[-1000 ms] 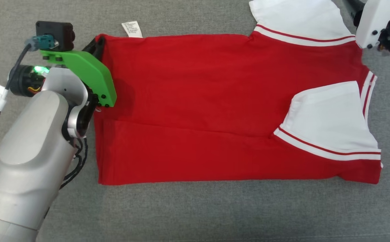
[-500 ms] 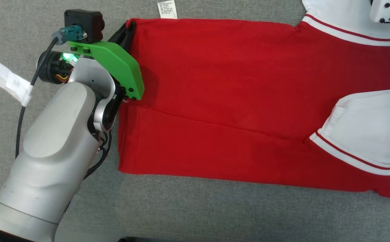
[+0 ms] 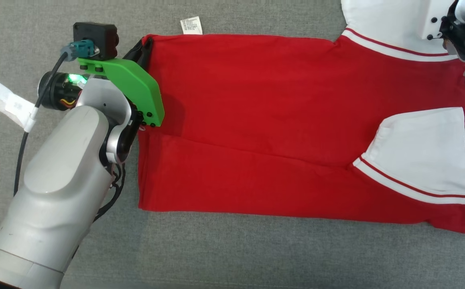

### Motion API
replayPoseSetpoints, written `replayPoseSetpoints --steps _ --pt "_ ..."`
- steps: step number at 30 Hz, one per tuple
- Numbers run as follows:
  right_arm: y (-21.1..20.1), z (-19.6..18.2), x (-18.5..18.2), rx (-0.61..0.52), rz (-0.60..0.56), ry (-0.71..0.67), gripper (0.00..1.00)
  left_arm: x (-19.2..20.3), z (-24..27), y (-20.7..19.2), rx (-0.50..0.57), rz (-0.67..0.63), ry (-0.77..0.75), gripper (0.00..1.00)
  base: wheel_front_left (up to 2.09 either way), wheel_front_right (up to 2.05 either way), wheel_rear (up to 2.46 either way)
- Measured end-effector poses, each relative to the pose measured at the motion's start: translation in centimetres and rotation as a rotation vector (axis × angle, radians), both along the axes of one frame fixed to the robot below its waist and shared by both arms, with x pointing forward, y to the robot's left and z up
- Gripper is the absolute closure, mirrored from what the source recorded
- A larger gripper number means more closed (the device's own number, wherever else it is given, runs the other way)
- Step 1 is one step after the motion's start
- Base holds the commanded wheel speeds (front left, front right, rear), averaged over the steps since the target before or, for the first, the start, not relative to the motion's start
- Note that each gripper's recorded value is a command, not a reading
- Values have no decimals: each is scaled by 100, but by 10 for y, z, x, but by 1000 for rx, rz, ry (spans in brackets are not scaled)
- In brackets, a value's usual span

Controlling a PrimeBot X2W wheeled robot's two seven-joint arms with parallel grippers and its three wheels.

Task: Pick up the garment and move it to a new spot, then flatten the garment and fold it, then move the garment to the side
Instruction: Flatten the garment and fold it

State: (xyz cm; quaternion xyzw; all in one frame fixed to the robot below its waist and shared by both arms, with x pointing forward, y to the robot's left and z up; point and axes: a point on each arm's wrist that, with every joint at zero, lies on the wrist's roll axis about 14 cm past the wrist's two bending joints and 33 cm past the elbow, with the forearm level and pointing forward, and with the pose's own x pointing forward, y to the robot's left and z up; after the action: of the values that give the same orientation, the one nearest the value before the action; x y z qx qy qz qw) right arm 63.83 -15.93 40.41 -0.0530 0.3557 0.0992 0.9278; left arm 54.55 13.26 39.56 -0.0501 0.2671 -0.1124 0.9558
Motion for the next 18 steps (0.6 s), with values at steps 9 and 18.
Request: replayPoseSetpoints --steps 9,18 --pt "12 62 -26 34 101 -169 100 -20 15 4 -8 5 -2 100 0 0 0" --pt "-18 83 -101 116 119 -237 100 -36 45 -6 -73 -1 -88 100 0 0 0"
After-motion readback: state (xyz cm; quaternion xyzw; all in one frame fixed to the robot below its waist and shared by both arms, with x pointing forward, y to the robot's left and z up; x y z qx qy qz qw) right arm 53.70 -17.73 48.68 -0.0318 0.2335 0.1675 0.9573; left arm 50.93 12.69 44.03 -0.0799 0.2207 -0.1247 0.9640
